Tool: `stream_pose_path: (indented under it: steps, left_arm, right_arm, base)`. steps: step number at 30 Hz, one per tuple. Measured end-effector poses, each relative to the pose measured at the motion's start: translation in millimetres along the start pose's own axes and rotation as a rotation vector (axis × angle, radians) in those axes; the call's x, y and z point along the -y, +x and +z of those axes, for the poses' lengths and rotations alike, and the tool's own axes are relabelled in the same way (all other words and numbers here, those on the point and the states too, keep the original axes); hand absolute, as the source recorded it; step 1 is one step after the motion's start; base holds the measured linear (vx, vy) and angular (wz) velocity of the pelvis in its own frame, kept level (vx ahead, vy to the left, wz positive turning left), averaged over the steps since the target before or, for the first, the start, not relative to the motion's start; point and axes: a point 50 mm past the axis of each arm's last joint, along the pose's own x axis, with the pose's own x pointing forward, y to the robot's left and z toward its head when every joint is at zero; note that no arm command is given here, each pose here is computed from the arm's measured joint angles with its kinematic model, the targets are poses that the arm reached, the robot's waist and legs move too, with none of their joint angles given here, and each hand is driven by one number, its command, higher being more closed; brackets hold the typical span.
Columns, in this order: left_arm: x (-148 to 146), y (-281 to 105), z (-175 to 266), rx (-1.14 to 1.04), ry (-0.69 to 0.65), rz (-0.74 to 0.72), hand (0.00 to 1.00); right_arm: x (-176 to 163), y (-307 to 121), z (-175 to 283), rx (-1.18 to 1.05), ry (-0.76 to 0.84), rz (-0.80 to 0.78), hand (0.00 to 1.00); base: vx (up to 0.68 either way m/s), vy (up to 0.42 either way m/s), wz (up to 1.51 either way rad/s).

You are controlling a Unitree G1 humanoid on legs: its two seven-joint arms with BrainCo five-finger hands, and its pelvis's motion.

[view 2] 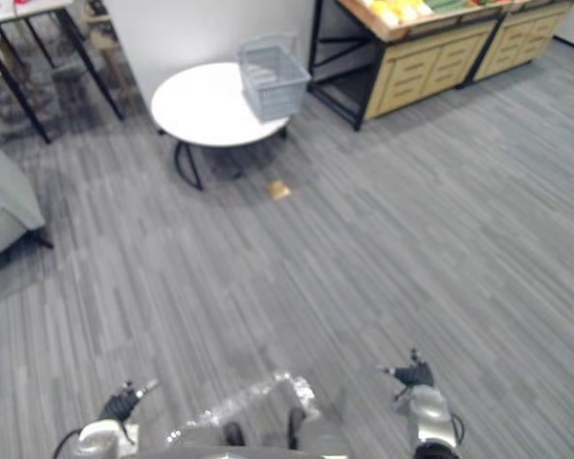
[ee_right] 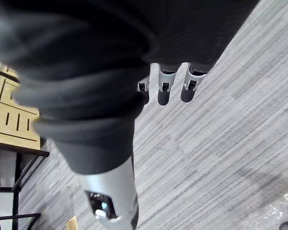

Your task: Pick vegetable in the basket

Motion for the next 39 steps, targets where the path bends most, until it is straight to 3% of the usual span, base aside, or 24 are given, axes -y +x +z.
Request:
stream_pose_path:
  steps: [8,14,19,23,28,32,39]
  left_arm:
    - [3.2,-8.5,-20.0,-0.048,-0.031,-0.008,0.00]
    - [3.2,-20.1,-49.3,-0.135,-0.041,-0.002,0.00]
    - [7.4,-6.8,-12.4,-0.015,0.023,-0.038,0.00]
    - [12.8,6.8,30.5,0.105,0.065,-0.071,0.00]
    - [11.8,1.5,3.3,0.018,0.085,-0.075,0.00]
    - [18.9,-8.4,-25.0,-0.066,0.030,-0.077,0.00]
    - [22.2,-13.0,-28.3,-0.056,0.013,-0.080,0.00]
  right_arm:
    - [32.8,12.2,67.5,0.203,-0.019,-0.078,0.00]
    - [1.9,5.0,108.0,0.380,-0.092,0.026,0.00]
    - [-6.9,0.0,153.9,0.537,-0.107,0.043,0.00]
    - [27.7,-7.2,204.6,0.679,-0.077,-0.101,0.00]
    - [39.1,-17.9,241.2,0.789,-0.067,-0.159,0.00]
    - [13.4,-29.0,259.0,0.871,-0.128,-0.117,0.00]
    - [-26.6,-67.0,315.6,1.128,-0.231,-0.074,0.00]
  base:
    - [0.32,0.108,-0.36]
    - [0.58,0.275,-0.34]
    - [0.54,0.075,0.40]
    - [0.58,-0.196,0.95]
    - [0.78,-0.430,0.27]
    - [0.62,-0.466,-0.46]
    - [0.49,-0.151,-0.30]
